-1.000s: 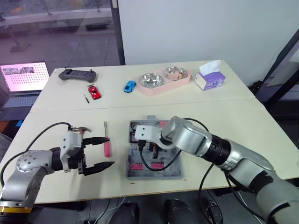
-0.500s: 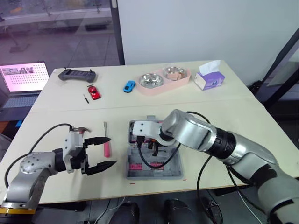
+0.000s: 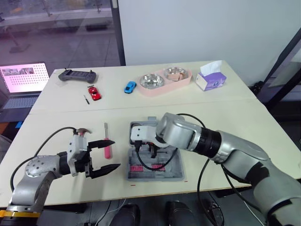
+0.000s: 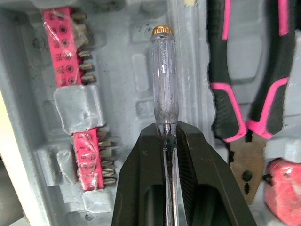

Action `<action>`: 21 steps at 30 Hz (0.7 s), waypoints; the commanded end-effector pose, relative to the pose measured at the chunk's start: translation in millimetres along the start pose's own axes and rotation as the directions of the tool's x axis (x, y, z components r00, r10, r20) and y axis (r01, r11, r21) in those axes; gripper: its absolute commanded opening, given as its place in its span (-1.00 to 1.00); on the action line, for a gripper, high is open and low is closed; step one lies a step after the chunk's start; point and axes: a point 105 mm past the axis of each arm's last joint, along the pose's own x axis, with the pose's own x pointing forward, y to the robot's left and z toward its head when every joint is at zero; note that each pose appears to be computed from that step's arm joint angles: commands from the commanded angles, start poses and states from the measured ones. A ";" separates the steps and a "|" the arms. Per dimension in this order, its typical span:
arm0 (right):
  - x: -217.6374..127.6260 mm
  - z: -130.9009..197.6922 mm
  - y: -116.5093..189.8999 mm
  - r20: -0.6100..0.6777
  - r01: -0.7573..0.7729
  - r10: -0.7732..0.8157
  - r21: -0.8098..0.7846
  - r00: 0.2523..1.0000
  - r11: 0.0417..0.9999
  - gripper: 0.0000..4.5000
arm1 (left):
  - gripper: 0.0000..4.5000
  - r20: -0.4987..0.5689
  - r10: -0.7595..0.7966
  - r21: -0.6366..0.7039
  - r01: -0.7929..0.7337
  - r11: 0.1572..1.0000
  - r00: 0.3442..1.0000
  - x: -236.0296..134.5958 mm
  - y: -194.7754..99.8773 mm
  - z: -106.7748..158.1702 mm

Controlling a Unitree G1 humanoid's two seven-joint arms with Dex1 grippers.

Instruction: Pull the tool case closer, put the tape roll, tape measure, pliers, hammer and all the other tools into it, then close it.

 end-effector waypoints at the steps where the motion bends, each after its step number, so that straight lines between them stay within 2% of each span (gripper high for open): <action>1: -2.0 9.7 -5.2 0.013 0.029 -0.029 -0.031 0.999 0.999 -0.98 | 1.00 0.016 0.005 0.025 -0.006 1.000 1.000 -0.4 1.2 5.2; 21: 13.4 14.9 -9.4 0.022 0.033 -0.033 -0.039 0.999 0.999 -0.98 | 1.00 0.027 0.019 0.027 -0.020 0.999 0.999 -0.3 2.5 9.1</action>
